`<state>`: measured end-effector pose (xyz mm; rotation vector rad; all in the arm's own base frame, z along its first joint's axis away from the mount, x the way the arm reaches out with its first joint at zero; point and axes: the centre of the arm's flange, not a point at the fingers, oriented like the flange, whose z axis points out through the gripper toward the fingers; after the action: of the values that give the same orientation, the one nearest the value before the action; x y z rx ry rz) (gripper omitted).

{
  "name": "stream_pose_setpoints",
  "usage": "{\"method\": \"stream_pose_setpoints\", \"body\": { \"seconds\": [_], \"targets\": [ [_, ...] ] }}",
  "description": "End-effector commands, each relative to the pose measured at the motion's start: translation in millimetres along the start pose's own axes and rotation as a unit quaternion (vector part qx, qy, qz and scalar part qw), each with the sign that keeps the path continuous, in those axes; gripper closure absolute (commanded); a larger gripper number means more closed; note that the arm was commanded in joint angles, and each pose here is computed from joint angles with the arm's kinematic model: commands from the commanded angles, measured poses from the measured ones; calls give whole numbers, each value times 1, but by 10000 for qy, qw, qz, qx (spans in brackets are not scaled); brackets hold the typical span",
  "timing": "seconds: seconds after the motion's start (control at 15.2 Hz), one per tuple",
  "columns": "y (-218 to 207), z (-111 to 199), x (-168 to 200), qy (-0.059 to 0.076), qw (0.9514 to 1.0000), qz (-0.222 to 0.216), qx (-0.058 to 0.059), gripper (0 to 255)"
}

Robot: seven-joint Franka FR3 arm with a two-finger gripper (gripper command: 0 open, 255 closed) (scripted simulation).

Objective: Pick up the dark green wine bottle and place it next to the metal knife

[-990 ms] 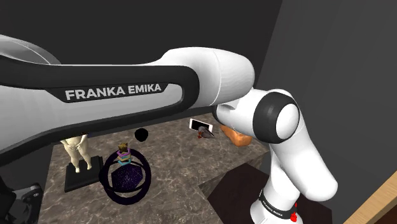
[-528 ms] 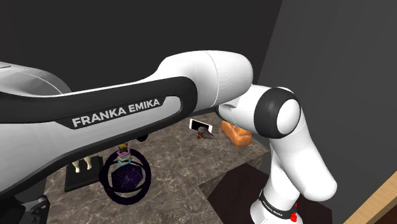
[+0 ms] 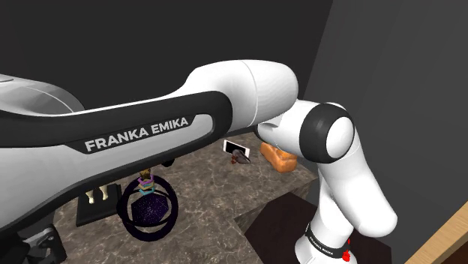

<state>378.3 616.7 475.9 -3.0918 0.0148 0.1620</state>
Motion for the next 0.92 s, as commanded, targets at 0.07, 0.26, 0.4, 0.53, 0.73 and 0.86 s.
{"method": "stream_pose_setpoints", "body": {
  "seconds": [0.07,0.26,0.4,0.53,0.73,0.86],
  "targets": [
    [0,0,0,1,10000,0,1,0],
    [0,-13,0,1,10000,0,1,0],
    [0,-40,0,1,10000,0,1,0],
    [0,-50,0,1,10000,0,1,0],
    [0,-50,0,1,10000,0,1,0],
    [0,-50,0,1,10000,0,1,0]
  ]
}}
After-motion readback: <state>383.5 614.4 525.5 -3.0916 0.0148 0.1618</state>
